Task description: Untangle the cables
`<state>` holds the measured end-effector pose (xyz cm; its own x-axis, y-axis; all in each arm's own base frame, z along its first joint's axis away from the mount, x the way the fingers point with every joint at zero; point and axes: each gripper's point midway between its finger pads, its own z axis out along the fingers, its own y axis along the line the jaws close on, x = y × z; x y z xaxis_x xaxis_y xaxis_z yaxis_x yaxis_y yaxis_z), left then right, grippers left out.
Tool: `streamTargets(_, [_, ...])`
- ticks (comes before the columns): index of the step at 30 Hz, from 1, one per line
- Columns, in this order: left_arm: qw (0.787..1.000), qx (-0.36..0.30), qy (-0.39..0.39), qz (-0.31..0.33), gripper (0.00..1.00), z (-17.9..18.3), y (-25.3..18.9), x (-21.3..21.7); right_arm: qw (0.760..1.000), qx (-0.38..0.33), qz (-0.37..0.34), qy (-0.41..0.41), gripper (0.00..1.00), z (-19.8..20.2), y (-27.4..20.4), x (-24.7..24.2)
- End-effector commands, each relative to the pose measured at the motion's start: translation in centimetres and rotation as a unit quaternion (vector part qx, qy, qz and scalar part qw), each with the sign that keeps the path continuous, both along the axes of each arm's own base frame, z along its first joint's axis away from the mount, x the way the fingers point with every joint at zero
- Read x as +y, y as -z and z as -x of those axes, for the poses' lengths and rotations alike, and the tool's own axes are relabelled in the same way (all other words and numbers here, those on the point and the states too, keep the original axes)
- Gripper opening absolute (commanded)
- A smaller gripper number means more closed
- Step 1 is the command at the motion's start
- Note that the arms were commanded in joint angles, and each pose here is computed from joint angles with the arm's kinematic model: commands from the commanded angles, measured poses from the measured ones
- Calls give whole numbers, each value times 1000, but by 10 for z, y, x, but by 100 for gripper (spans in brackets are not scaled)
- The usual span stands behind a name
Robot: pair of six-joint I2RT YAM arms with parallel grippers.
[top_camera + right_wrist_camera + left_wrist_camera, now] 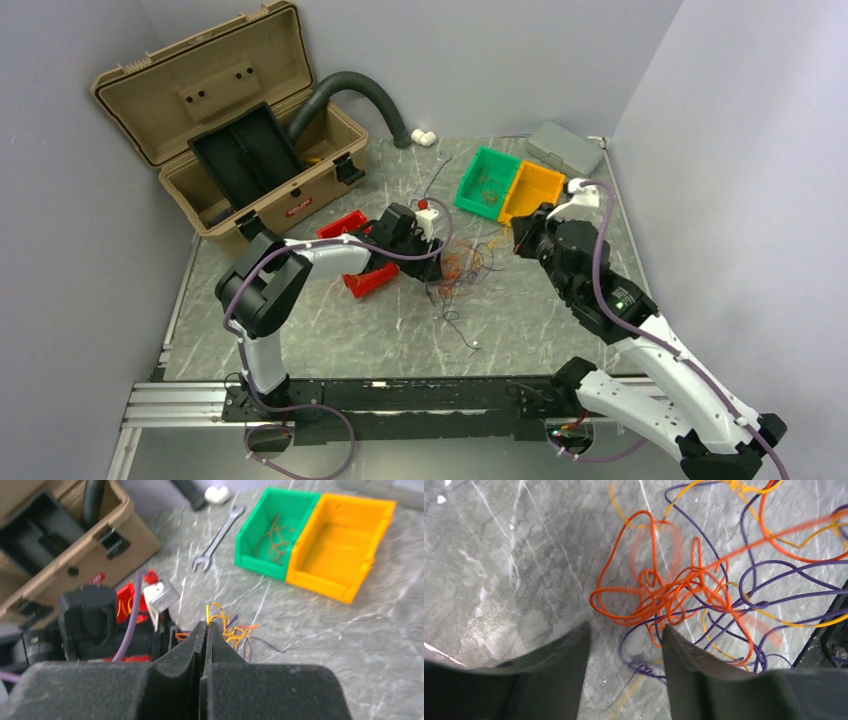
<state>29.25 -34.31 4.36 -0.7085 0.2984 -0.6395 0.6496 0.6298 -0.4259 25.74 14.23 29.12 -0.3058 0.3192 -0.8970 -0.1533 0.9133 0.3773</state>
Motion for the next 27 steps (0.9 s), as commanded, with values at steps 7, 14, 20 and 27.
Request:
streamTargets(7, [999, -35, 22, 21, 10, -3, -30, -5, 990, -47, 24, 132, 0, 0, -51, -59])
streamTargets(14, [997, -58, -21, 34, 0, -11, -44, 14, 957, -39, 41, 286, 0, 18, -63, -124])
streamTargets(20, [989, -99, -46, 103, 0, -12, -75, 30, 906, -89, 25, 413, 0, 63, -101, -193])
streamTargets(27, [984, -118, -88, 105, 0, -19, -82, 48, 898, -126, -16, 421, 0, 88, -112, -216])
